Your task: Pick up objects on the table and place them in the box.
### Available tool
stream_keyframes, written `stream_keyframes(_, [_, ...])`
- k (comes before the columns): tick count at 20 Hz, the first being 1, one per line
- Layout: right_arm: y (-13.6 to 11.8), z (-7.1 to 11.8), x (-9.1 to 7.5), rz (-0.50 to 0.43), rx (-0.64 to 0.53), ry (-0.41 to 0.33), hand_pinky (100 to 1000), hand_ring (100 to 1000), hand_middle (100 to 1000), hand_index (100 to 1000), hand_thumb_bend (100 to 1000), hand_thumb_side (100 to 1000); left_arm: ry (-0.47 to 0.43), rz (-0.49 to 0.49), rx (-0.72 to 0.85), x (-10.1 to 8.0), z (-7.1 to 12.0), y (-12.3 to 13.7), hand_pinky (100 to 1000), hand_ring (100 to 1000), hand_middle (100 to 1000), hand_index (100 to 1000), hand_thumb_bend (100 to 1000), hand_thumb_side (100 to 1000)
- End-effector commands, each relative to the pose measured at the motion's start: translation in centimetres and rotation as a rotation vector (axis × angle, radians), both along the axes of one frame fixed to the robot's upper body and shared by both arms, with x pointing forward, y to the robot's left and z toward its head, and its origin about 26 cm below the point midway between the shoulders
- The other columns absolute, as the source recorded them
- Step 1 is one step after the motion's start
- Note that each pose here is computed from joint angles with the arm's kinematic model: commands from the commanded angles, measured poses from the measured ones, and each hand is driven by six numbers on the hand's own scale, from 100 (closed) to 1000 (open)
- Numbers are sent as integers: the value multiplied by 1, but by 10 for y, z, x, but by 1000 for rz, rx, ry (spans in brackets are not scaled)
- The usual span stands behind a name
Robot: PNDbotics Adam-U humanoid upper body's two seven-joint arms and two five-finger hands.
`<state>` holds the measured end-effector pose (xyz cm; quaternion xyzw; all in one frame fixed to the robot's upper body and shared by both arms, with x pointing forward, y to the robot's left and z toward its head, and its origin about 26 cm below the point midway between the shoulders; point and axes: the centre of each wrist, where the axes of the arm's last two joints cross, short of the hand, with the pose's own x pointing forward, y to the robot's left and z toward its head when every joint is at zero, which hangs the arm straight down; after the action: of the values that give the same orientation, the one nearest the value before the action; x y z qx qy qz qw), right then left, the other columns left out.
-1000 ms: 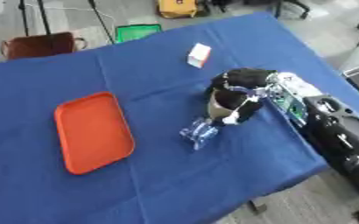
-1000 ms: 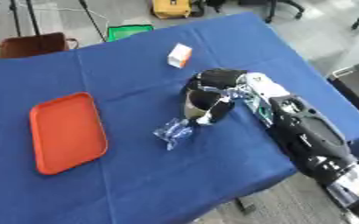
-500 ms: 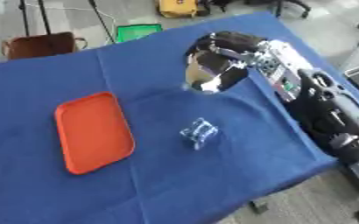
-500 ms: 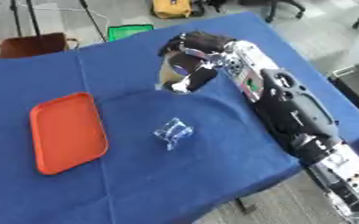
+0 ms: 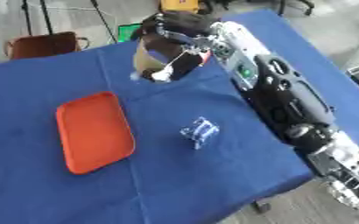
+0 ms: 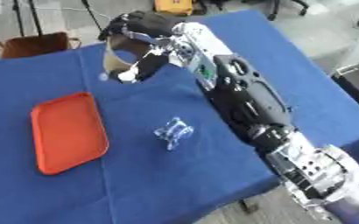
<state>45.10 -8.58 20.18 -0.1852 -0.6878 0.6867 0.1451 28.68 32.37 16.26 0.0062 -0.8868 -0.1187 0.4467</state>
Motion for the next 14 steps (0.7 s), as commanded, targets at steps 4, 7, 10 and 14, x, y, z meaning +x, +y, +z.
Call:
stream_keyframes(4, [71,-18,-18,122,-44,-15,100,351,683,879,100,100,-27,-27,1,1,8,-4,748,787,775,901,349,1000])
stream_keyframes(7, [104,-42,-33,167,-58,10,100,346,678,878,100,100,-32,-39,-5,2,8,-7,747,787,775,901,347,1000])
stream_keyframes(10, [122,-58,-43,191,-67,6,100,350,682,881,100,100,-34,-47,-10,3,9,-8,747,787,775,901,346,1000])
stream_keyframes(14, [137,-82,-52,192,-156,11,616,682,838,936,100,163,-36,-56,-12,4,10,-10,747,787,775,902,347,1000])
